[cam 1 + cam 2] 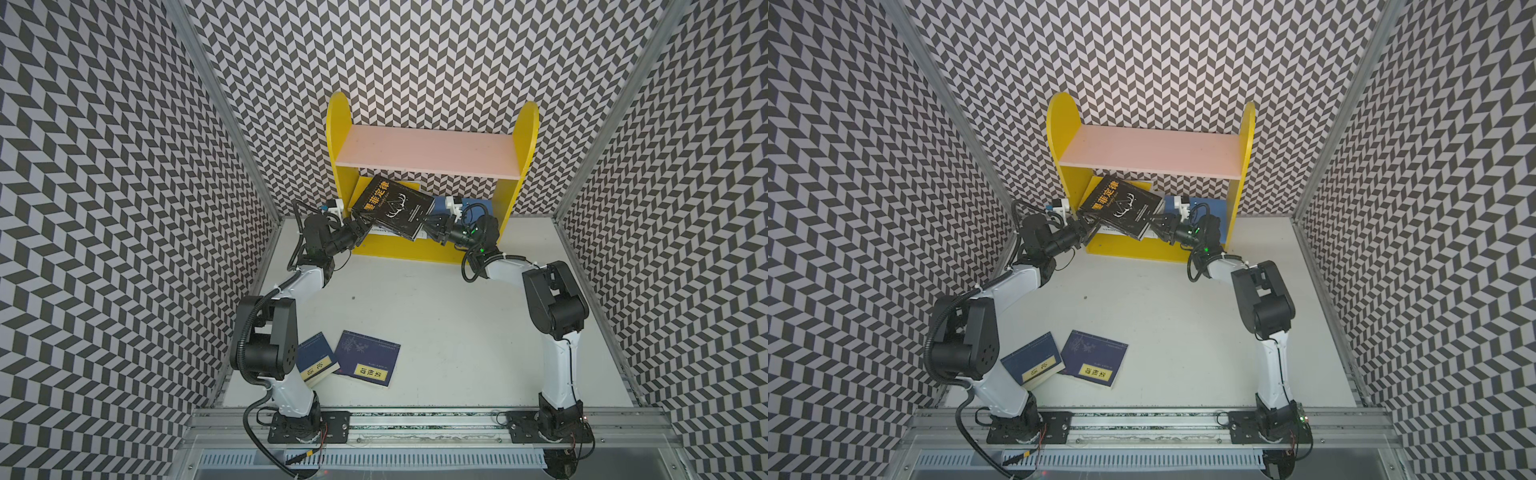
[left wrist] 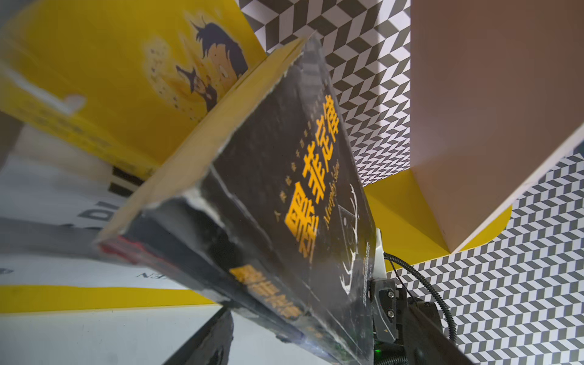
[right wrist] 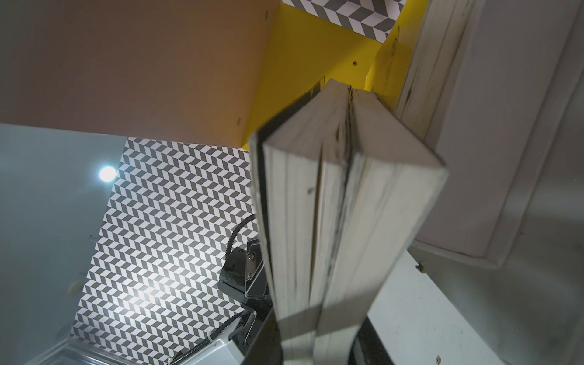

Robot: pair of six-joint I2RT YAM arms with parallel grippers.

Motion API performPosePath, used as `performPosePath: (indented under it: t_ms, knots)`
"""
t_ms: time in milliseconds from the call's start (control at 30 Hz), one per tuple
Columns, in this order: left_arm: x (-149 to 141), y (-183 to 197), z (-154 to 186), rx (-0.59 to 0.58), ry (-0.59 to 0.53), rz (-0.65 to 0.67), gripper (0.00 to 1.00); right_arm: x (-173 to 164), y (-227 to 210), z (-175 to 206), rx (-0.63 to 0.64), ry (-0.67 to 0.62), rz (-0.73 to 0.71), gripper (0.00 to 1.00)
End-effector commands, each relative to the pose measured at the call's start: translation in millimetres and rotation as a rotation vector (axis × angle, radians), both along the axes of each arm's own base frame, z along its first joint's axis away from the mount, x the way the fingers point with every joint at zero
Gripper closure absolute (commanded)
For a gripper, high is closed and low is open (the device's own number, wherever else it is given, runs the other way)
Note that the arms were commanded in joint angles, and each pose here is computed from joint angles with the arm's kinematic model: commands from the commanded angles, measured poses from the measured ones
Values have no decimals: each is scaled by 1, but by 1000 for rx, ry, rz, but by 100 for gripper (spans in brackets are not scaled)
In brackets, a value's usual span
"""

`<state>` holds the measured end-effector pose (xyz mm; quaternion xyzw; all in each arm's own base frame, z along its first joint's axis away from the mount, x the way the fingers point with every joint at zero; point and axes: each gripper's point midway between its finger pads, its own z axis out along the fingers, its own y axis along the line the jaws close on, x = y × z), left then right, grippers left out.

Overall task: Stacking books/files
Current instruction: Move the books to the bookshelf.

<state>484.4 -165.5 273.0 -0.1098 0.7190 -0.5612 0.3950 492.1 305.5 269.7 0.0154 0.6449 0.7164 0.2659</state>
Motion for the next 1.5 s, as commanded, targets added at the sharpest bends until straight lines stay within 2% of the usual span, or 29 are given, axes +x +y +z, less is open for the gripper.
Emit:
performPosePath:
  t_ms: [0, 133, 300, 567, 967, 1267, 1333, 1400, 1467]
  knots:
    - [5, -3, 16, 15, -30, 22, 15, -7, -4, 48, 63, -167, 5, 69]
    - [7, -4, 15, 13, -22, 28, 15, -7, -4, 48, 65, -166, 9, 69]
    - [17, -9, 15, -21, -24, 20, 28, -9, -4, 51, 70, -170, 17, 69]
    - [8, -22, 23, -73, -65, 8, 36, -9, -3, 52, 69, -163, 29, 69]
    - [-2, -36, 26, -145, -62, 23, 77, -8, -6, 54, 84, -154, 35, 68]
    - [-1, -38, 70, -257, -141, 11, 89, -4, -16, 82, 111, -214, 17, 54]
    - [5, -38, 82, -265, -157, 20, 92, 0, -17, 89, 118, -218, -4, 50]
    - [13, -37, 92, -274, -165, 43, 100, 5, -18, 94, 120, -219, -24, 46]
    - [20, -35, 100, -291, -174, 66, 100, 10, -18, 96, 124, -220, -36, 44]
